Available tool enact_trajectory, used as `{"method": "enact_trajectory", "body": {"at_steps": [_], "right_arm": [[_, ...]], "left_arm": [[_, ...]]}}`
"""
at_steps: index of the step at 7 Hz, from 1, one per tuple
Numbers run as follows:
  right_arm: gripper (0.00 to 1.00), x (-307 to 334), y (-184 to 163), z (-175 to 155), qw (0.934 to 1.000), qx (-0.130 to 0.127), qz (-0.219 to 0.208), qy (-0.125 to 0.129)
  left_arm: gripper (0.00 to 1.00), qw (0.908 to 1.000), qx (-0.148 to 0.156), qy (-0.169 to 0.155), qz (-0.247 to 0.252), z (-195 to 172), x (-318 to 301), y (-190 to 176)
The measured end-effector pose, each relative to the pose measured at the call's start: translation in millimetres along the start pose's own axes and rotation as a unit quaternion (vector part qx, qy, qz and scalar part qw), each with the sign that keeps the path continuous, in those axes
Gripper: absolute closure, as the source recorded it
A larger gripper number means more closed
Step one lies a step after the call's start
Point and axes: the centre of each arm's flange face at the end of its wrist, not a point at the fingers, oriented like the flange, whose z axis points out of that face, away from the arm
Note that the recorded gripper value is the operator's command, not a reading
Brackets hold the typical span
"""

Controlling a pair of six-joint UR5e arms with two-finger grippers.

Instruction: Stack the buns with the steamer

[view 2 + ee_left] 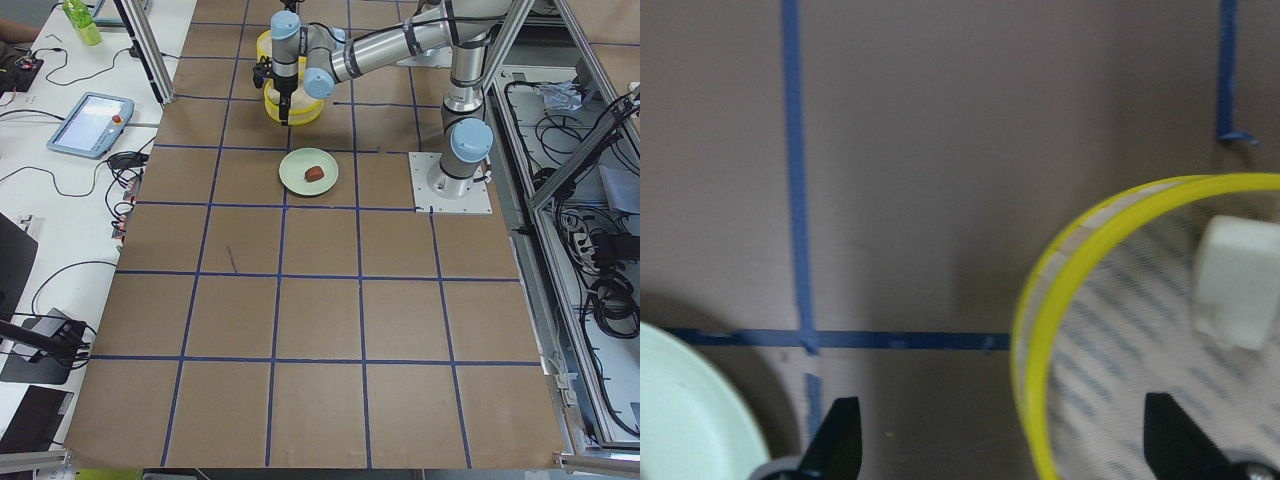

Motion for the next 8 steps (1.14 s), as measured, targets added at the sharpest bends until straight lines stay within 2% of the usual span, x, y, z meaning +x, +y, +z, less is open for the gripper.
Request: {"method": "enact_trajectory", "body": {"at_steps": [1, 3, 4, 6, 7, 8], "right_arm": [[0.91, -29.5, 8.5, 3.1, 0.9999, 0.008, 0.005, 0.011], [0.91, -92.1, 18.1, 16.3, 0.9995, 0.014, 0.022, 0.018], [0.91, -109.6, 19.2, 22.1, 0.9994, 0.014, 0.022, 0.023], [0.9, -119.1, 20.6, 29.8, 0.9992, 0.01, 0.017, 0.035], [0.9, -119.7, 21.3, 32.4, 0.9992, 0.007, 0.016, 0.037], [0.9, -120.5, 24.3, 35.7, 0.9991, 0.004, 0.014, 0.039]], "left_arm": [[0.01, 0.9995, -0.024, 0.003, 0.022, 17.6, -55.1, 26.2], [0.12, 0.9976, -0.063, 0.018, 0.026, 50.4, -102.6, 58.3], [0.25, 0.9964, -0.078, 0.024, 0.024, 65.8, -106.4, 64.6], [0.7, 0.9955, -0.088, 0.03, 0.021, 89.1, -109.1, 62.7], [0.72, 0.9958, -0.085, 0.029, 0.021, 91.7, -110.1, 60.5], [0.79, 0.9968, -0.075, 0.023, 0.016, 84.8, -110.9, 55.6]]}}
